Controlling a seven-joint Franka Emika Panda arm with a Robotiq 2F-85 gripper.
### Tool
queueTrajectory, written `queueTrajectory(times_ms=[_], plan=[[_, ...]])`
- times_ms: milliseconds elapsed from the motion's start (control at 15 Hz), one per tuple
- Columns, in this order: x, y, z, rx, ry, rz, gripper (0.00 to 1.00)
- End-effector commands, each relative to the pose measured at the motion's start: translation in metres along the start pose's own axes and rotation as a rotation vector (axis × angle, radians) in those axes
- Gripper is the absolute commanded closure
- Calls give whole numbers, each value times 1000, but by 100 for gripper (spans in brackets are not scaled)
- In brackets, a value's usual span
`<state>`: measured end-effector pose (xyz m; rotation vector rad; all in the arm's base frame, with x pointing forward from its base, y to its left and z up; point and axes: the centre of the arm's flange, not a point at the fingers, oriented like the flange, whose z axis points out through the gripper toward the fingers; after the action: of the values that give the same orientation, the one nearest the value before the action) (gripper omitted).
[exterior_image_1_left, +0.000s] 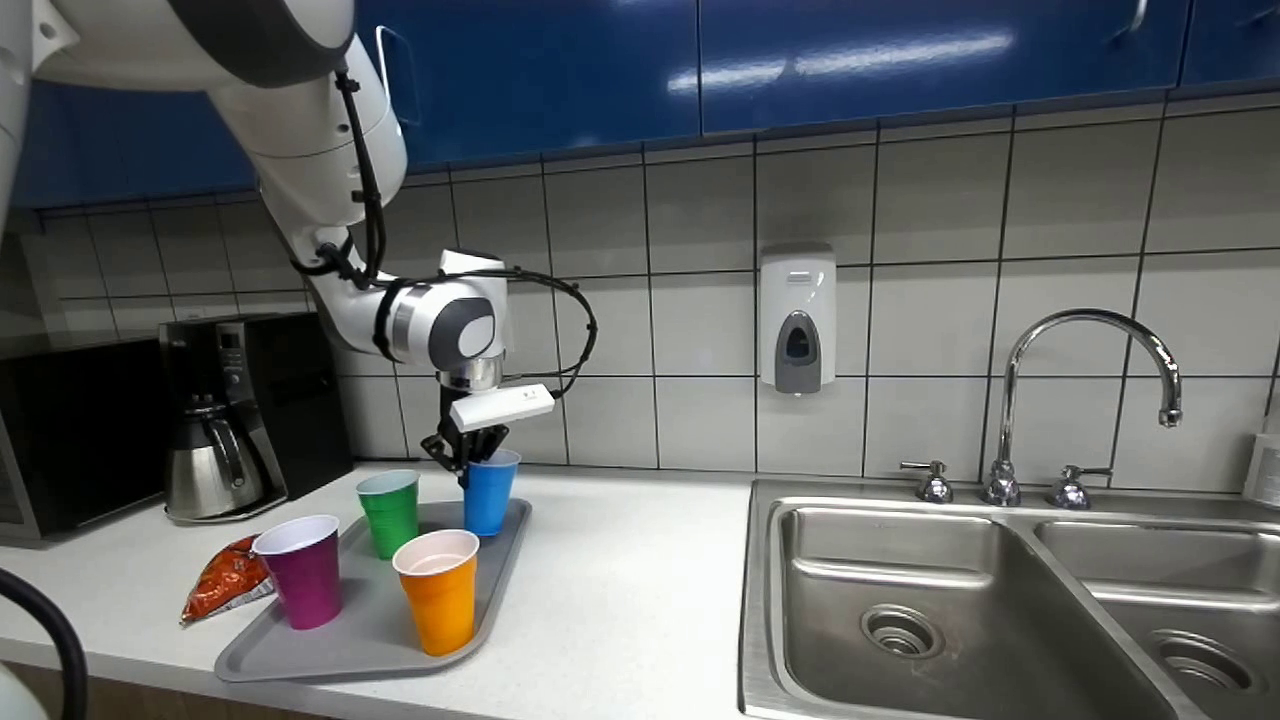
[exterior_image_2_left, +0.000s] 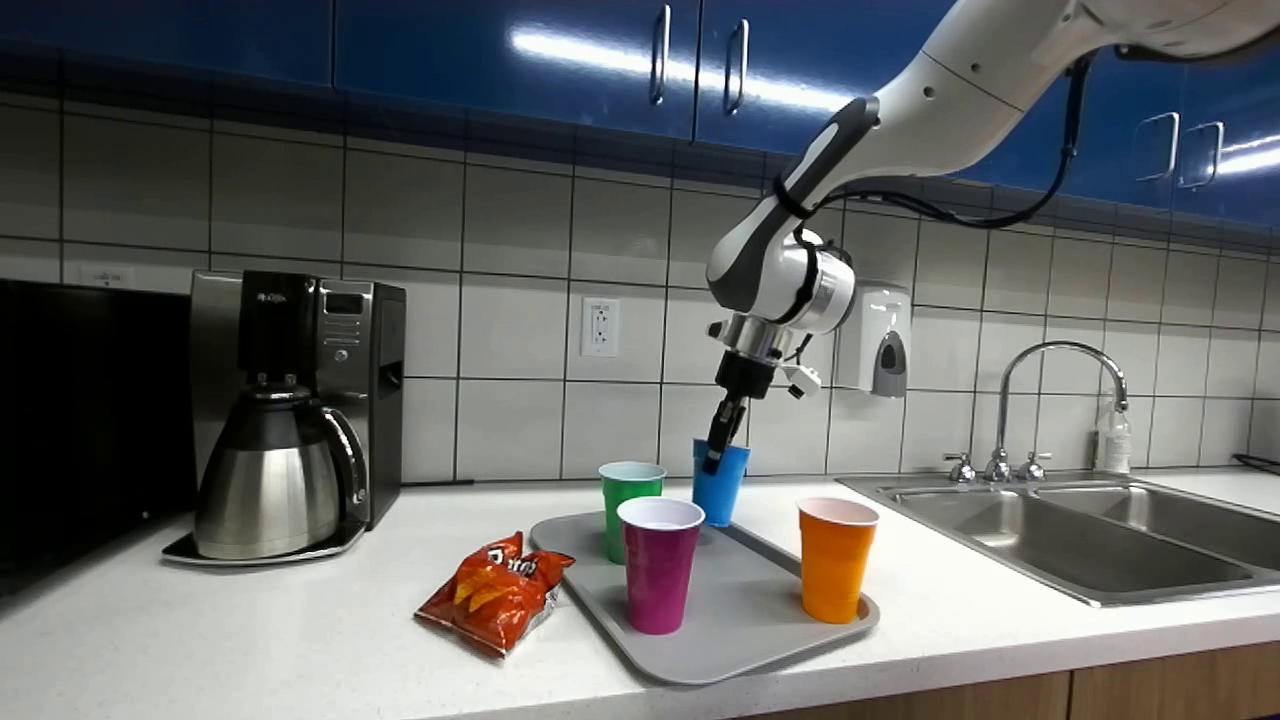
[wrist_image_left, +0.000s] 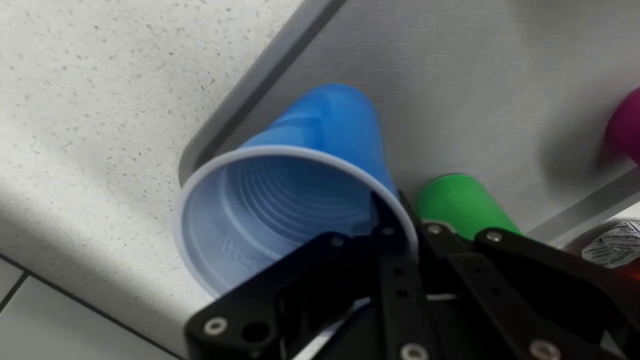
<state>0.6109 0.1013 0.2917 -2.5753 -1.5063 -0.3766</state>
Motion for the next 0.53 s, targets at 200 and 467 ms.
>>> queueTrajectory(times_ms=[200, 467], plan=[[-2, -21, -2, -53, -1, -70, 99], [-1, -27, 2, -54, -25, -110, 99]])
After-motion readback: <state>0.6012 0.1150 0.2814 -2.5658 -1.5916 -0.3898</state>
